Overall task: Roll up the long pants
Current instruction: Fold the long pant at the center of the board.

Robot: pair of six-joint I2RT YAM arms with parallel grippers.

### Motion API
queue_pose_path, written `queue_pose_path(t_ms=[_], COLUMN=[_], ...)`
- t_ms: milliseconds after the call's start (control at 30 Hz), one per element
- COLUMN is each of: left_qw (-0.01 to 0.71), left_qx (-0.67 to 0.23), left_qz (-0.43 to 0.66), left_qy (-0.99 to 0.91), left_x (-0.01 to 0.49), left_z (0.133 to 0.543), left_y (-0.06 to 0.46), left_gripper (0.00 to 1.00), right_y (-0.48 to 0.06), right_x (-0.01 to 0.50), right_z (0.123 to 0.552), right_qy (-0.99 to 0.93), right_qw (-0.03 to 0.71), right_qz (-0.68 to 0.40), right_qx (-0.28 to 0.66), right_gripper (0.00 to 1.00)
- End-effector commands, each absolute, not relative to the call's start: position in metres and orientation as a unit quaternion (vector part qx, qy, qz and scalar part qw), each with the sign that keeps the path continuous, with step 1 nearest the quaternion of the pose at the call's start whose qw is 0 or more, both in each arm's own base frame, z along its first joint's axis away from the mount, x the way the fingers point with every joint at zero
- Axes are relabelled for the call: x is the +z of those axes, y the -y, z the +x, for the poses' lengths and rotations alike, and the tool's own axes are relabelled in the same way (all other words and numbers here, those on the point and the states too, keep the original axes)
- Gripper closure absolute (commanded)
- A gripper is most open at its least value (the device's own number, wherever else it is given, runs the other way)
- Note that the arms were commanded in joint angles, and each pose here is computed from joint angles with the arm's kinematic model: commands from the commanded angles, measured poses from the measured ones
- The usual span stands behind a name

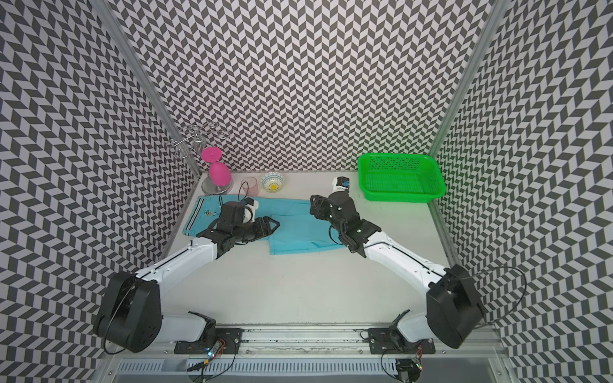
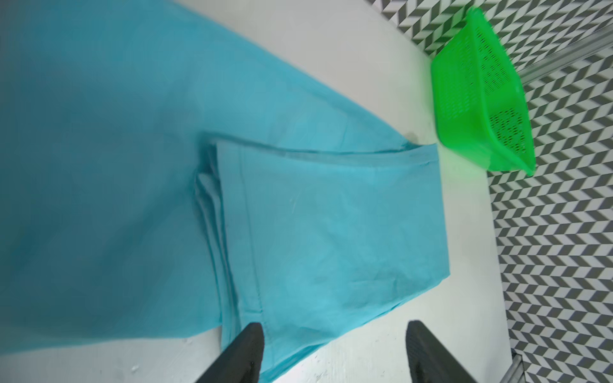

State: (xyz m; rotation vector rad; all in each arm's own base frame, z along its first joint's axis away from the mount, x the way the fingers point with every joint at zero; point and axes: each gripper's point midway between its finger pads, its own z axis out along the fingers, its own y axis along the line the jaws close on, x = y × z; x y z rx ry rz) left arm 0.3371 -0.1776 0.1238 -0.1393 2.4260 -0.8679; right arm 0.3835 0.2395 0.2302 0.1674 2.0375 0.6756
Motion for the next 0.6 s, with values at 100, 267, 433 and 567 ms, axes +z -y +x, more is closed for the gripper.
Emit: queue_pose_path(t_ms=[100,267,433,567], left_qw=[0.262,0.265,0.266,0.267], left_qx=[-0.339,-0.329,-0.331,-0.344], left_qz=[-0.023,-0.023,-0.026,-0.027], left_qy=[-0.903,-0.906,-0.905,-0.900], left_x=[0.097,0.082,0.070,0.066], left_z=[0.317,0.317,0.321,0.321], left_y=[0.183,0.180,0.181,0.185], left_gripper=[0.14,0.08,0.06,0.07], right_y=[-0.240,-0.240,-0.236,-0.229], right_x=[0.227,0.216,0.211,0.213], right_z=[0.383,0.384,0.385,0.384], right_qy=[-0.822,-0.832,-0.837,-0.835], right_qw=[0.477,0.457,0.449,0.452], right_qz=[0.046,0.039,0.039,0.043], right_qx=[0.307,0.311,0.311,0.310], right_gripper=[0.27,0.27,0.27,0.28])
